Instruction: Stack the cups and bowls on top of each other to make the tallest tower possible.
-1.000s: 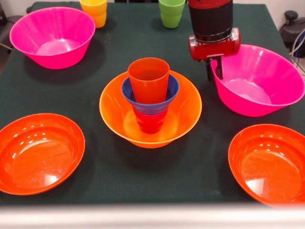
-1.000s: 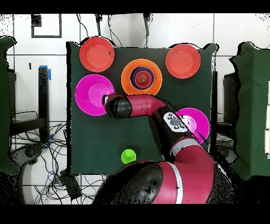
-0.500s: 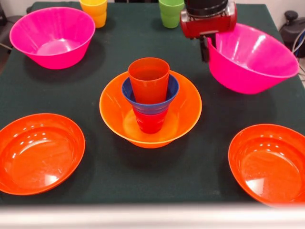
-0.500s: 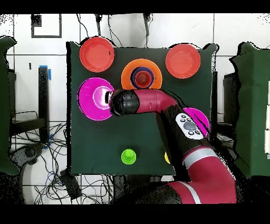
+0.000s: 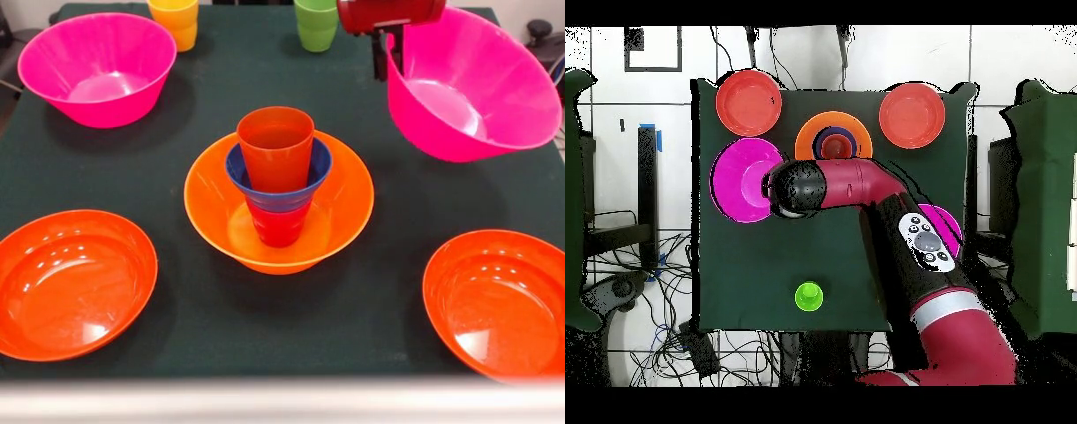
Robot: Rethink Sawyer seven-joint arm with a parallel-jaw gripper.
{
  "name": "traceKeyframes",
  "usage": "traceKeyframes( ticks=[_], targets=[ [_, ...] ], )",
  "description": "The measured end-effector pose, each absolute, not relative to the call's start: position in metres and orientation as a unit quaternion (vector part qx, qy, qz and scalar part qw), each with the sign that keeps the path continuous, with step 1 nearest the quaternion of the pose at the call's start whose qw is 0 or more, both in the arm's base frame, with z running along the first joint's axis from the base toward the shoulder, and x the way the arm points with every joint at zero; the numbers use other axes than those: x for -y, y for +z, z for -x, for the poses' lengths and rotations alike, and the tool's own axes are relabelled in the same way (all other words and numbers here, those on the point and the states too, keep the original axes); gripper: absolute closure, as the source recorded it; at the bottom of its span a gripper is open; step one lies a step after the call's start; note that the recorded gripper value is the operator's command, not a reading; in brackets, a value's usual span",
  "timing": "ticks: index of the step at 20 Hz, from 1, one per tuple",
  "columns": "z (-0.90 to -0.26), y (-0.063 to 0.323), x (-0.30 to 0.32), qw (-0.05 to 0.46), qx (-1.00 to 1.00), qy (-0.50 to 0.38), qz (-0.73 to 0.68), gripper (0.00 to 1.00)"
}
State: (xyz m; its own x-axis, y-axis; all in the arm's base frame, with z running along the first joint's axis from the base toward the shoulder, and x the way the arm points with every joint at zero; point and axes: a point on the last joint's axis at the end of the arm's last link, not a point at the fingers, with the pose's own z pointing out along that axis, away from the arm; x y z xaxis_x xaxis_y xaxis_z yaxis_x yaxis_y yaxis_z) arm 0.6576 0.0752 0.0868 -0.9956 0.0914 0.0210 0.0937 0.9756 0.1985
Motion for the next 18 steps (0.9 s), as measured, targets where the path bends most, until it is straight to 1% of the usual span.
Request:
traceKeyframes(
  ticks=[3,8,18],
  targets=[
    [-0.662,0.09,-0.08,0.001,0.994,-0.103,0.044,1.0],
    [-0.673,0.105,-0.099,-0.003,0.99,-0.134,0.046,1.0],
    [-0.7,0.162,-0.098,0.014,0.976,-0.204,0.075,1.0]
  ],
)
